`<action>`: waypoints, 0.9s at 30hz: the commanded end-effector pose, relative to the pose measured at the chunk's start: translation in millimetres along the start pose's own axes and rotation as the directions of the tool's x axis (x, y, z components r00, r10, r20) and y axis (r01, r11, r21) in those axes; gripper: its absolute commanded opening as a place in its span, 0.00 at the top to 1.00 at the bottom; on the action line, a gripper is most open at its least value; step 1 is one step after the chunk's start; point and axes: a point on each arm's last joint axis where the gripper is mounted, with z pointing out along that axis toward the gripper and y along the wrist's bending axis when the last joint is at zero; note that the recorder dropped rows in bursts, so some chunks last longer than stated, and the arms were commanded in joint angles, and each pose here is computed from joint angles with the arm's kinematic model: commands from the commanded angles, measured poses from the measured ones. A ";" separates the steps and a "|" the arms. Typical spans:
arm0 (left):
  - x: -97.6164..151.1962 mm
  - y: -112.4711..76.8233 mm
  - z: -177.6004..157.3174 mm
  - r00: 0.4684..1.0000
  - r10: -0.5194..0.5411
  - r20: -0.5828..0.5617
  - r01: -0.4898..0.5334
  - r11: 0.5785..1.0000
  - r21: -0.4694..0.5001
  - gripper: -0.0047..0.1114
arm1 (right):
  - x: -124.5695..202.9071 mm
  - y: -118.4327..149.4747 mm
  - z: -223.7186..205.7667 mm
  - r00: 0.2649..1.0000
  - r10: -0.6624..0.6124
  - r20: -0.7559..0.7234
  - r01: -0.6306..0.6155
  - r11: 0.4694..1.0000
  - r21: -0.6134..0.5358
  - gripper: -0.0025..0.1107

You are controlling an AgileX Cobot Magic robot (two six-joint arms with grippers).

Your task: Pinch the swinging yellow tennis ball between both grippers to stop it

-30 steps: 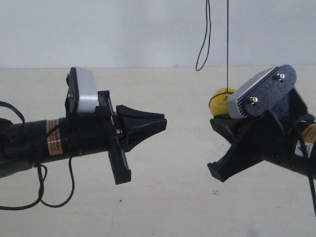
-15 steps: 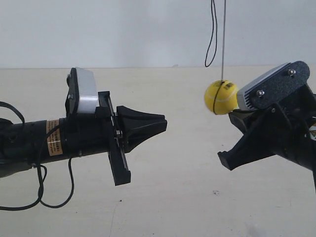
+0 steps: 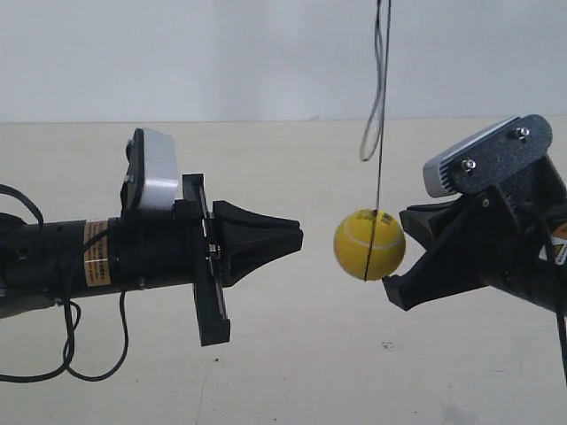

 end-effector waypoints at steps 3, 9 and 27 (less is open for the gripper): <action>-0.1 -2.0 2.0 1.000 -0.006 -0.001 0.006 1.000 0.026 0.92 | -1.4 4.3 -1.0 1.000 0.017 0.011 -0.016 0.999 -0.050 0.98; -0.1 -2.0 2.0 1.000 -0.006 -0.001 0.006 1.000 0.026 0.92 | -2.3 13.0 -1.9 1.000 0.024 0.018 -0.021 0.989 -0.146 0.98; -2.4 13.1 -43.5 0.995 -0.078 -0.069 0.086 0.989 0.119 0.92 | -5.2 38.1 -9.5 0.996 -0.043 0.078 0.072 0.906 -0.418 0.98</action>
